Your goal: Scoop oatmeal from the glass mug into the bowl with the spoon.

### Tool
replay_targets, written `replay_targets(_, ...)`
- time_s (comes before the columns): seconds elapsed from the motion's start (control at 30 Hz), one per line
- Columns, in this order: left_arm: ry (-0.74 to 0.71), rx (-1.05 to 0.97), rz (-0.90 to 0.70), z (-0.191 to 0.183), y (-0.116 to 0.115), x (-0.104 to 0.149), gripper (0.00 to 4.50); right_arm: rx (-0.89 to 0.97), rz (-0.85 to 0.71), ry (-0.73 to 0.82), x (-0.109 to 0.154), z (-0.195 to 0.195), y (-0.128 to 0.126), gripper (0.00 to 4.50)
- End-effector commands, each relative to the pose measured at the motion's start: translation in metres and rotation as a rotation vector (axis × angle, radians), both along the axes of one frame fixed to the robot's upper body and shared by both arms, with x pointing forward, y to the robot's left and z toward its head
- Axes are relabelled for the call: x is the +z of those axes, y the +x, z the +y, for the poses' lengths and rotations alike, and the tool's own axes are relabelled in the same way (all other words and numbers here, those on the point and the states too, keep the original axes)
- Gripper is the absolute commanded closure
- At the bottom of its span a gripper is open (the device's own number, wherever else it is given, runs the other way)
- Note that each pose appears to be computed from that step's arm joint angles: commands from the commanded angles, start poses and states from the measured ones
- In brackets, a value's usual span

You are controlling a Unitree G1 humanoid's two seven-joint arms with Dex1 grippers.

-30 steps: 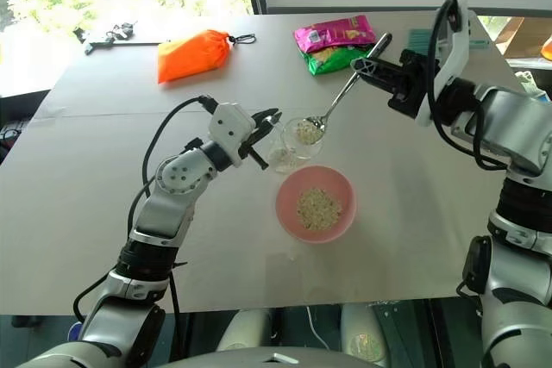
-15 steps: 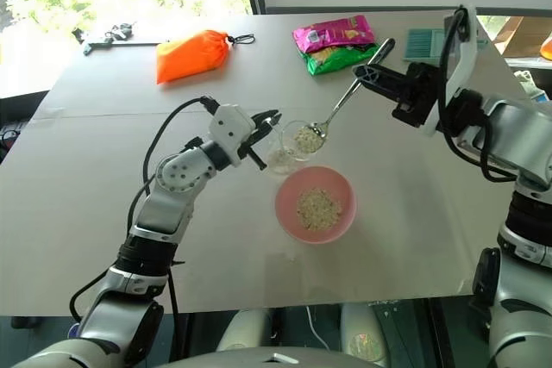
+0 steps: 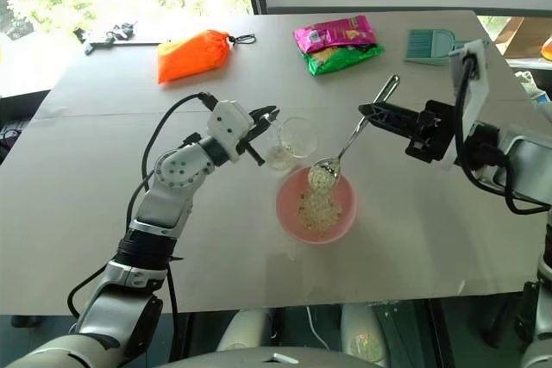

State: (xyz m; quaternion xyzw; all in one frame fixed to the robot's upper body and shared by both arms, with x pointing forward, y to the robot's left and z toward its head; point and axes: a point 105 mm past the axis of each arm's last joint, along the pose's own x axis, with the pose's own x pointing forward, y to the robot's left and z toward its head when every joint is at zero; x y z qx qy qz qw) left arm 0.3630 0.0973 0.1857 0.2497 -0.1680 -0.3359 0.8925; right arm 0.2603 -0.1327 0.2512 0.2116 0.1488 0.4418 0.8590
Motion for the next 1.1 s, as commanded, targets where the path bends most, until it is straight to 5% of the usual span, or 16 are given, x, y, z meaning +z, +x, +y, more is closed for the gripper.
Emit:
replay_targets(0.03, -0.017, 0.003, -0.083, 0.003, -0.002, 0.022, 4.41, 0.032, -0.016, -0.038, -0.005, 0.013, -0.014, 4.50)
replay_targets(0.33, -0.017, 0.019, -0.099, 0.008, -0.004, 0.025, 4.41, -0.032, -0.097, -0.153, -0.009, 0.023, -0.014, 4.50)
replay_targets(0.7, -0.024, 0.030, -0.128, 0.011, -0.008, 0.030, 4.41, 0.057, -0.566, -0.468, -0.015, 0.044, -0.031, 4.50)
replay_targets(0.9, -0.026, 0.044, -0.132, 0.015, -0.009, 0.031, 4.41, 0.068, -0.712, -0.494, -0.009, 0.042, -0.032, 4.50)
replay_targets(1.1, -0.028, 0.066, -0.133, 0.016, -0.009, 0.026, 4.41, -0.029, -0.542, -0.219, 0.006, 0.024, -0.018, 4.50)
